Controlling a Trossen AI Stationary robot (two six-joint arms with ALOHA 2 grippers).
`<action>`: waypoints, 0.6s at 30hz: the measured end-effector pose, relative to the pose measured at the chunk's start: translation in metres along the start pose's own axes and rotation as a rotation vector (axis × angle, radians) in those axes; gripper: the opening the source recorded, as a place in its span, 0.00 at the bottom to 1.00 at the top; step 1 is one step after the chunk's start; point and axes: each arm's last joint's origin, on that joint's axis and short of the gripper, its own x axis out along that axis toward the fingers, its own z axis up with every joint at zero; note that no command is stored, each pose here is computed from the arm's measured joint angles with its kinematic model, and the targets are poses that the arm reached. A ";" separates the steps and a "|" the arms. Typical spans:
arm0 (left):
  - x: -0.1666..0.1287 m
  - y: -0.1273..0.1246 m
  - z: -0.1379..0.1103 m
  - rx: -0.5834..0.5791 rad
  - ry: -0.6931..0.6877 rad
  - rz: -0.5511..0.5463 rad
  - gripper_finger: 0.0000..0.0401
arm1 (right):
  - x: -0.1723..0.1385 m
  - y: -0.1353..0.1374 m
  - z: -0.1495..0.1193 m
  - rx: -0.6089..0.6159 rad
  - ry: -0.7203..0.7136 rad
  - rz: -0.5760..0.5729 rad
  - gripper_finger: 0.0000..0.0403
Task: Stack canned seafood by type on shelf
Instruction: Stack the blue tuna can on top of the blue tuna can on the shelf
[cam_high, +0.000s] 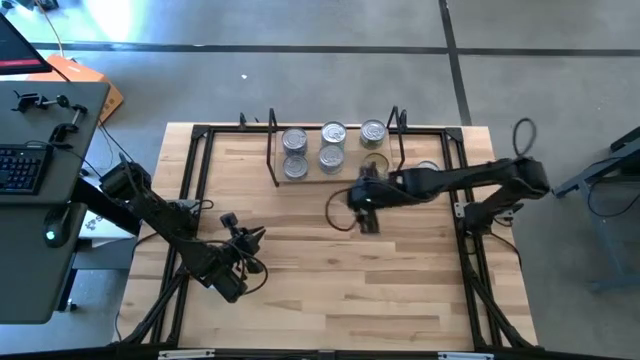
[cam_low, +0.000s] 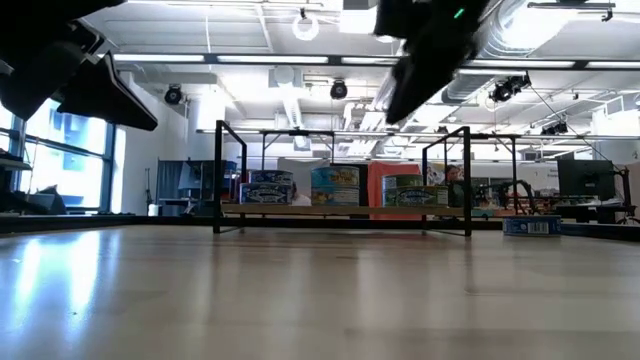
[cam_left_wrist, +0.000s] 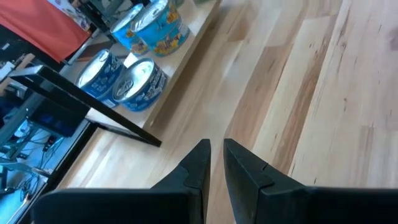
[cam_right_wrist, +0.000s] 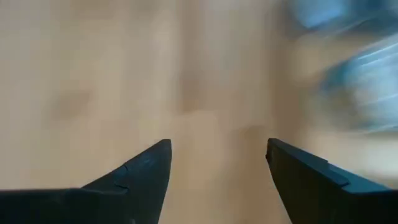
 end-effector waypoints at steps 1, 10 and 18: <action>0.000 0.000 0.000 -0.004 -0.007 0.002 0.09 | -0.007 0.004 -0.004 0.058 0.025 0.113 0.64; 0.000 -0.002 0.003 -0.022 -0.037 0.003 0.09 | -0.041 0.014 -0.083 0.383 0.461 0.073 0.54; 0.000 -0.006 0.006 0.017 -0.071 -0.003 0.09 | -0.018 -0.006 -0.153 0.664 0.499 -0.387 0.27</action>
